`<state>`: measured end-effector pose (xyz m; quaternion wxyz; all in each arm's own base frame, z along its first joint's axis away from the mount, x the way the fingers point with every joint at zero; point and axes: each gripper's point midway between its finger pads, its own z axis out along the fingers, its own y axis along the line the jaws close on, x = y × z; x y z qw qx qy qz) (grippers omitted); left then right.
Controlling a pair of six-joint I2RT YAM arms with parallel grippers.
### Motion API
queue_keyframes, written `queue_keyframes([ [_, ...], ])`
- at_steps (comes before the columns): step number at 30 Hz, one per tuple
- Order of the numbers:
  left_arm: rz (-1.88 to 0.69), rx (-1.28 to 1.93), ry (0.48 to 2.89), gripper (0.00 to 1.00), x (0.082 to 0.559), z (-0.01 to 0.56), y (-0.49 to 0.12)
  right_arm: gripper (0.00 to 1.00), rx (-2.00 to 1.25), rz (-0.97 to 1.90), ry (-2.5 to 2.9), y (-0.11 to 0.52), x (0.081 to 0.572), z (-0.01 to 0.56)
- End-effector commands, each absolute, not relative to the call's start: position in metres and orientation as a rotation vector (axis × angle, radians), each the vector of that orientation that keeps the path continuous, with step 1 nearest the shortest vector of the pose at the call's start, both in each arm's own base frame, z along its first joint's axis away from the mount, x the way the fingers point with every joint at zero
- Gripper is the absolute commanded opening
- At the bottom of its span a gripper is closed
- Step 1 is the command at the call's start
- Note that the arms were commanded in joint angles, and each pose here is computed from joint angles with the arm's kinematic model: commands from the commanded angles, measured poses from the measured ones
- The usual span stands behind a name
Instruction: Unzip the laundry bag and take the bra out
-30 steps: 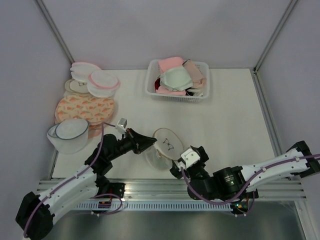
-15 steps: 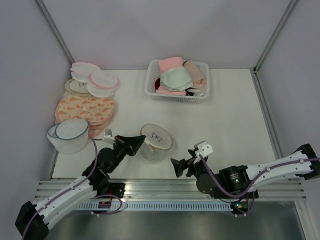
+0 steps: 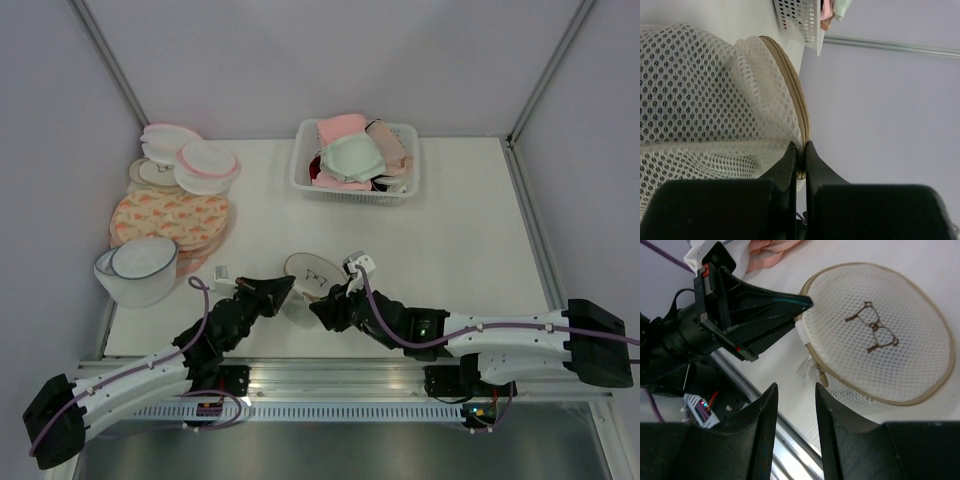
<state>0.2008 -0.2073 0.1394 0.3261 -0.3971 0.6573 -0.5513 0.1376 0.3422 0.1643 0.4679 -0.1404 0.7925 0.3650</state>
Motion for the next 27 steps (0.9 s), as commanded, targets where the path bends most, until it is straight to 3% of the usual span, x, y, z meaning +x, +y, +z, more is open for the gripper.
queue_keyframes([
  [1, -1.490, -1.105, 1.609, 0.02, 0.207, 0.156, -0.199, 0.41, -0.395, 1.134, 1.925, 0.368, 0.119, 0.175],
  [6, -1.503, -1.099, 1.600, 0.02, 0.205, 0.158, -0.198, 0.34, -0.455, 1.165, 1.970, 0.374, 0.110, 0.162],
  [12, -1.520, -1.090, 1.608, 0.02, 0.204, 0.159, -0.201, 0.38, -0.471, 1.085, 2.027, 0.368, 0.113, 0.139],
  [13, -1.520, -1.089, 1.610, 0.02, 0.204, 0.159, -0.201, 0.41, -0.475, 1.058, 2.024, 0.365, 0.115, 0.137],
  [14, -1.522, -1.087, 1.615, 0.02, 0.203, 0.159, -0.202, 0.51, -0.464, 1.013, 2.024, 0.362, 0.121, 0.135],
  [18, -1.533, -1.086, 1.621, 0.02, 0.203, 0.159, -0.205, 0.64, -0.465, 0.917, 2.018, 0.360, 0.133, 0.133],
  [27, -1.560, -1.061, 1.637, 0.02, 0.201, 0.163, -0.211, 0.58, -0.449, 0.878, 1.969, 0.367, 0.151, 0.136],
])
